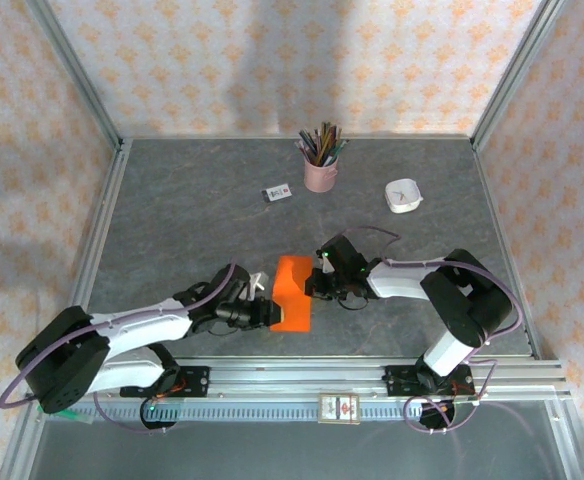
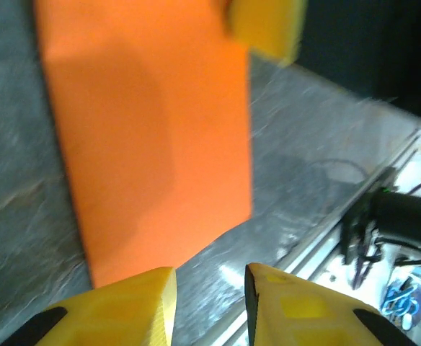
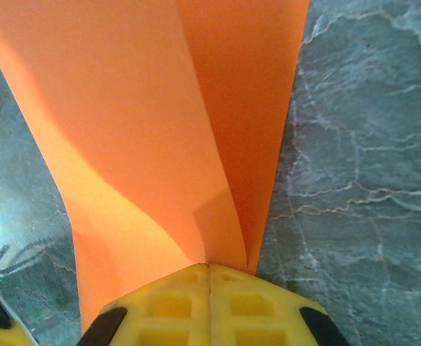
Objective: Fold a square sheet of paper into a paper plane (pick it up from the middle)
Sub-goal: First fold a square sheet of paper at the bottom-center of the table.
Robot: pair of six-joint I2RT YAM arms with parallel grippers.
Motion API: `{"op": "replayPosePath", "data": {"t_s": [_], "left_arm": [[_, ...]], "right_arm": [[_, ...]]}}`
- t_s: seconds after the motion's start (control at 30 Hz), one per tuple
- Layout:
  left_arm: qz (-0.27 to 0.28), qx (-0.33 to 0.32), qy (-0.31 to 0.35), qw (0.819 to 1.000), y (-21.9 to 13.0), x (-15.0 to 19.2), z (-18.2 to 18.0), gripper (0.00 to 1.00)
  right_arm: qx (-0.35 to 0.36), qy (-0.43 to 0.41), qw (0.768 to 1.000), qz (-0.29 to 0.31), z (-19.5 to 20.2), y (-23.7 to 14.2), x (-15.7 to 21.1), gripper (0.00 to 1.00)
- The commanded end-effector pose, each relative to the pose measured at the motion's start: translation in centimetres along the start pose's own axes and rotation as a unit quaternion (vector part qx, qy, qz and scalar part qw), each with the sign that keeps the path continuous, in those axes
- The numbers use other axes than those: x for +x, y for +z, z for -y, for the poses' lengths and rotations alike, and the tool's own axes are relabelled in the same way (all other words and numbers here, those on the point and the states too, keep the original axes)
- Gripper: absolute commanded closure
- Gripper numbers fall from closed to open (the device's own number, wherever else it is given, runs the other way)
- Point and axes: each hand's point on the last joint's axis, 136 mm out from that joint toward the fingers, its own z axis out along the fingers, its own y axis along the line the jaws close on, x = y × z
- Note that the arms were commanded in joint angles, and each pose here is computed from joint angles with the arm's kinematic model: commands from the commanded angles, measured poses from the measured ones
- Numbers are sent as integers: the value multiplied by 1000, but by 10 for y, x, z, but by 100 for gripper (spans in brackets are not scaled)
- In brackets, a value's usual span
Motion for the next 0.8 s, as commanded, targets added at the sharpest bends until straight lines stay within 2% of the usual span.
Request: {"op": "replayPosePath", "data": {"t_s": [0.0,0.13,0.27,0.53,0.7,0.77], "left_arm": [[32,-1,5,999,-9,-32,9,69],[58,-24,14,998,-3,-70,10,71],[55,-51,24,997,14,-93,5,73],[31,-86,27,995,37,-109,-24,73],[12,-87,21,996,46,-109,-36,72],[13,-72,22,997,44,-113,-29,72]], "right_arm": [[172,35,983,-43,92,7,40,100],[171,36,984,-43,91,8,39,100],[173,33,984,-42,90,7,38,100],[177,33,983,-42,92,6,38,100],[184,33,981,-46,97,6,42,100],[186,31,981,-46,98,5,42,100]]}}
